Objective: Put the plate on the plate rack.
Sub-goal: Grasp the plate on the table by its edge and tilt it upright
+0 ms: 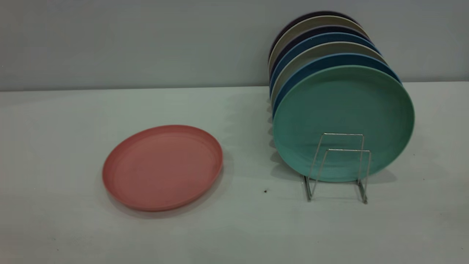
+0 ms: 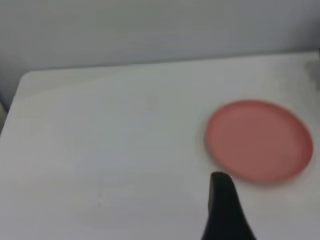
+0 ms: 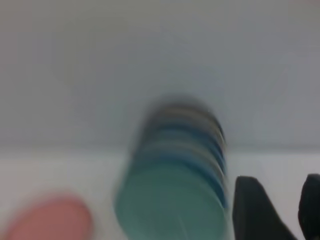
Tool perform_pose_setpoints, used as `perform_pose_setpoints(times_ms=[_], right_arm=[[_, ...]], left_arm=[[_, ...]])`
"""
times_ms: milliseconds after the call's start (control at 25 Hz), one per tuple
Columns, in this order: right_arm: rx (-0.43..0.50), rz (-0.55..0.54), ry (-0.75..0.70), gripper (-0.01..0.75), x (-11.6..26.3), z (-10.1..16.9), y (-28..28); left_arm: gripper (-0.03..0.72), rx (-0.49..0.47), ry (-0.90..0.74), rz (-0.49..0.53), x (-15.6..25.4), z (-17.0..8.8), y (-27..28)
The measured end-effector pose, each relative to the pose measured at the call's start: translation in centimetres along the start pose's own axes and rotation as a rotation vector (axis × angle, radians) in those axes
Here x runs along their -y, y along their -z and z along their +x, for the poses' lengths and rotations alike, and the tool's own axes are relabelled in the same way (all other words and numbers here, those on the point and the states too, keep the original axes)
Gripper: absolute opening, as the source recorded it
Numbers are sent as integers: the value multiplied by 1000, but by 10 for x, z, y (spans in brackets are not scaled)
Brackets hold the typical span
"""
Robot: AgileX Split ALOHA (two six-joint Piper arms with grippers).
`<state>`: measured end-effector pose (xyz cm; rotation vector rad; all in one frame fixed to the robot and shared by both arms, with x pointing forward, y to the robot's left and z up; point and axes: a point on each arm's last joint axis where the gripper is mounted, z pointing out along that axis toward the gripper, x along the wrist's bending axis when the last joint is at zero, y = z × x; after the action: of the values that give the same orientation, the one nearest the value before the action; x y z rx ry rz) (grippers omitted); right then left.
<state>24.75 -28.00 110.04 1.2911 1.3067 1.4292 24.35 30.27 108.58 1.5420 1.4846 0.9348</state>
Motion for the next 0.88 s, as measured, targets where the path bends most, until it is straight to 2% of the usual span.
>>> perform_pose_setpoints(times_ms=[200,320,600,720,880], right_arm=[[32,-14,-223,239,-19,-11,-51],[99,65,-281,239,-15,-25,-92],[288,369,-271,239,35,-67,-182],[374,513,-222,239,60,-94,-200],[439,665,-211,239,86,-125,-214]], left_arm=[[425,14,125,15,-39,-3,-36],[414,8,120,84,-53,-4,-68],[413,-11,-24,487,-54,0,-179],[413,-50,12,643,-41,16,-225],[413,-34,92,762,-23,32,-271]])
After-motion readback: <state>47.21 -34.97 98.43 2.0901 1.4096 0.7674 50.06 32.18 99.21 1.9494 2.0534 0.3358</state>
